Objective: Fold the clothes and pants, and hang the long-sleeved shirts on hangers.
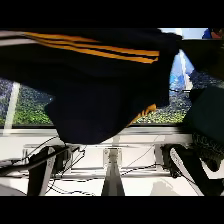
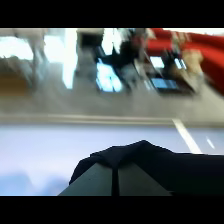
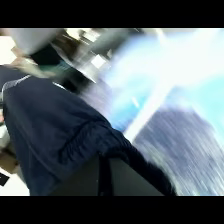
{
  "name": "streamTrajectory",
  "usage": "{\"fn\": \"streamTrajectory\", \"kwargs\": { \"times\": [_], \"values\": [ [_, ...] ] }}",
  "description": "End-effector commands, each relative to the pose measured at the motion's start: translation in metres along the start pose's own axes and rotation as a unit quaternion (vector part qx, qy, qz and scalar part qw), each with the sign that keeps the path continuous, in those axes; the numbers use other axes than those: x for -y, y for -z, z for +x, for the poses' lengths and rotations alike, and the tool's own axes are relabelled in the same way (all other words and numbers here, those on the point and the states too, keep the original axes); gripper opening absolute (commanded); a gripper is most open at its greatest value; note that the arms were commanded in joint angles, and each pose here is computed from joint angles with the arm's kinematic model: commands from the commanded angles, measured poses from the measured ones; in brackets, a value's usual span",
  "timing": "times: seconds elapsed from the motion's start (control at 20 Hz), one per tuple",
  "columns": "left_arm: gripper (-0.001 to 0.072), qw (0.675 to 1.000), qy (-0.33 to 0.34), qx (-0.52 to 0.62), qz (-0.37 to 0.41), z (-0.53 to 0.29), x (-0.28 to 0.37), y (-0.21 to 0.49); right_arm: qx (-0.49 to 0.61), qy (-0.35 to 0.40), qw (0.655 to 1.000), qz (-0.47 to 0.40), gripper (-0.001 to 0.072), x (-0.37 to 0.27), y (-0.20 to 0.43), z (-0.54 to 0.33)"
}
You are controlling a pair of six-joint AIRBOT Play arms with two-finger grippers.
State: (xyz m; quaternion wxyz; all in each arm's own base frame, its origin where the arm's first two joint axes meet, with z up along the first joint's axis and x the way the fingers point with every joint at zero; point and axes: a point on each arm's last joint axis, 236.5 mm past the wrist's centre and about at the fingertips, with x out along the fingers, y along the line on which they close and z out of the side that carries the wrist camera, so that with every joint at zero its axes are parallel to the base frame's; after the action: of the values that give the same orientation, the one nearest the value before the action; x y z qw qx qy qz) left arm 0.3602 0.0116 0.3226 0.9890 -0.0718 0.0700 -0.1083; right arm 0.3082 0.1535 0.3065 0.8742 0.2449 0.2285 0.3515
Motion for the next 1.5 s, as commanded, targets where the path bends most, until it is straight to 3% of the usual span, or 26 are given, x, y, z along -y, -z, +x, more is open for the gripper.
{"fn": "streamTrajectory", "kwargs": {
  "times": [0.0,0.2,0.35,0.55,0.7,0.85,0.95,1.05,1.2,1.25,1.3,1.35,1.45],
  "values": [
    [0.0,0.977,0.057,-0.197,-0.065,0.084,0.0,0.15,-0.039,0.101,0.987,0.122,0.0028,0.13,0.045,0.05],
    [0.0001,0.928,0.108,-0.339,-0.112,0.134,0.056,0.275,-0.057,0.174,0.959,0.217,0.0028,0.24,0.087,0.092],
    [0.0001,0.917,0.138,-0.36,-0.102,0.134,0.088,0.291,-0.077,0.191,0.949,0.238,0.0028,0.267,0.108,0.103],
    [0.0001,0.913,0.153,-0.353,-0.134,0.111,0.109,0.258,-0.108,0.219,0.96,0.136,0.0028,0.277,0.099,0.093],
    [0.0001,0.882,0.21,-0.4,-0.135,0.066,0.146,0.252,-0.186,0.244,0.95,0.062,0.0028,0.278,0.101,0.07],
    [0.0001,0.827,0.27,-0.476,-0.131,0.013,0.181,0.261,-0.324,0.275,0.905,0.029,0.0028,0.279,0.124,0.011],
    [0.0001,0.797,0.269,-0.53,-0.107,-0.012,0.186,0.281,-0.414,0.299,0.859,0.046,0.0028,0.278,0.146,-0.038],
    [0.0002,0.78,0.24,-0.573,-0.069,-0.025,0.181,0.316,-0.471,0.32,0.819,0.068,0.0028,0.282,0.167,-0.075],
    [0.0005,0.784,0.224,-0.575,-0.061,-0.027,0.19,0.369,-0.511,0.315,0.797,0.065,0.0029,0.29,0.195,-0.09],
    [0.0121,0.796,0.211,-0.564,-0.062,-0.022,0.189,0.384,-0.505,0.315,0.802,0.06,0.0104,0.296,0.199,-0.085],
    [0.0517,0.805,0.202,-0.554,-0.065,-0.018,0.189,0.394,-0.49,0.324,0.808,0.051,0.0401,0.306,0.199,-0.08],
    [0.0679,0.812,0.193,-0.546,-0.075,-0.014,0.188,0.398,-0.472,0.334,0.815,0.042,0.0652,0.316,0.197,-0.075],
    [0.0693,0.823,0.184,-0.531,-0.084,-0.005,0.187,0.396,-0.435,0.352,0.828,0.024,0.0661,0.331,0.185,-0.064]
  ]
}}
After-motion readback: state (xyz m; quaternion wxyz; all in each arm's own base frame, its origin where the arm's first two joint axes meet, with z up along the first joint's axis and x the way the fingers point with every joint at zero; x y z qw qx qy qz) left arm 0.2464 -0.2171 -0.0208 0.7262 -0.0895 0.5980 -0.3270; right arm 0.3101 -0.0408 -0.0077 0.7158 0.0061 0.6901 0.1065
